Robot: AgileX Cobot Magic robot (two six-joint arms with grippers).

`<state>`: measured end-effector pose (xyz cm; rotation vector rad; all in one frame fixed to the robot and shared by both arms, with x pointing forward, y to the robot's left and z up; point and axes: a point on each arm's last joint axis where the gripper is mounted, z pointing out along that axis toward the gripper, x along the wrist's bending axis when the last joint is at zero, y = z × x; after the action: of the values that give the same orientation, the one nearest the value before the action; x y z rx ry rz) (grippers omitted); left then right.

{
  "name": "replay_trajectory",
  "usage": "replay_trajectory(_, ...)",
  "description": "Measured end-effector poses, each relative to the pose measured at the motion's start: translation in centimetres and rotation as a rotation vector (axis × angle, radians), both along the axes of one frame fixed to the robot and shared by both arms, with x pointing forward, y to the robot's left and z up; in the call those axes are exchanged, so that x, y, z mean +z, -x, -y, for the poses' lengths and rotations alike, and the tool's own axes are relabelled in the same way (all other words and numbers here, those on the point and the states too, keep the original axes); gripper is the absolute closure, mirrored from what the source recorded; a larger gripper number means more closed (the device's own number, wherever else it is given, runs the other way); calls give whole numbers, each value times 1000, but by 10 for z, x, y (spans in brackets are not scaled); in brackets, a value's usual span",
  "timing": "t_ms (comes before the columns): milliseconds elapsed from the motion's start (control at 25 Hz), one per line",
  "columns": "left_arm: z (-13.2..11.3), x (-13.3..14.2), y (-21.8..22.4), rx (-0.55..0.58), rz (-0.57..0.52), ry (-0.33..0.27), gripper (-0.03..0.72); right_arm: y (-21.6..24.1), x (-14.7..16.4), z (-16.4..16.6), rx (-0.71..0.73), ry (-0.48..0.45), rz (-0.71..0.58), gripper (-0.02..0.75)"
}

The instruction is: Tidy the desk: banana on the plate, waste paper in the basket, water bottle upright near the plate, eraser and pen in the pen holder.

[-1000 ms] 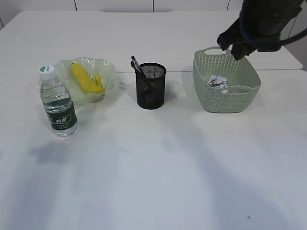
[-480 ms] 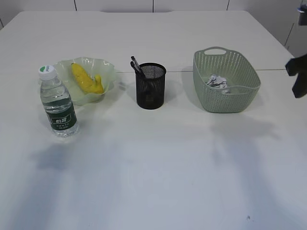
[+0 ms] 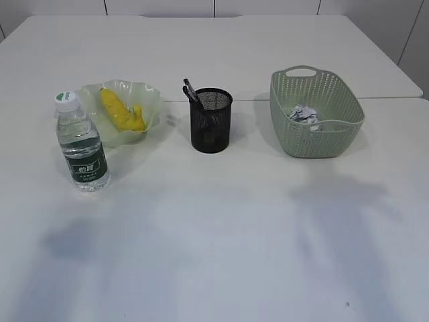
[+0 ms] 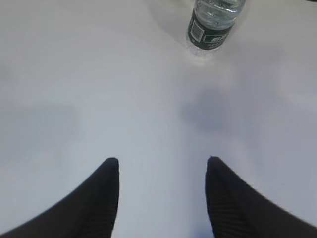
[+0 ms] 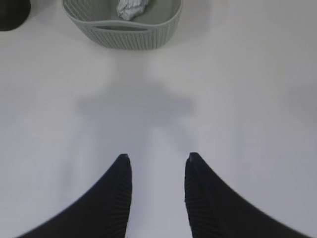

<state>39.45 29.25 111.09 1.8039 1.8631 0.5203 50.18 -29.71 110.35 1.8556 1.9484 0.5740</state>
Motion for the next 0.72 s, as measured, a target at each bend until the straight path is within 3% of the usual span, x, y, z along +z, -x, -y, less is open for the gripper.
replay_trajectory(200,-1,12,30,14,41,7,293,21,18,-2,2,-18,27,463)
replay_trajectory(360,-4,18,52,19,65,-12,293,57,31,-8,8,-92,60,463)
replay_trajectory(600,-5,25,75,23,138,-16,293,110,41,-9,19,-105,149,463)
replay_trajectory(720,-9,28,87,37,180,-53,294,134,44,-9,22,-104,179,463)
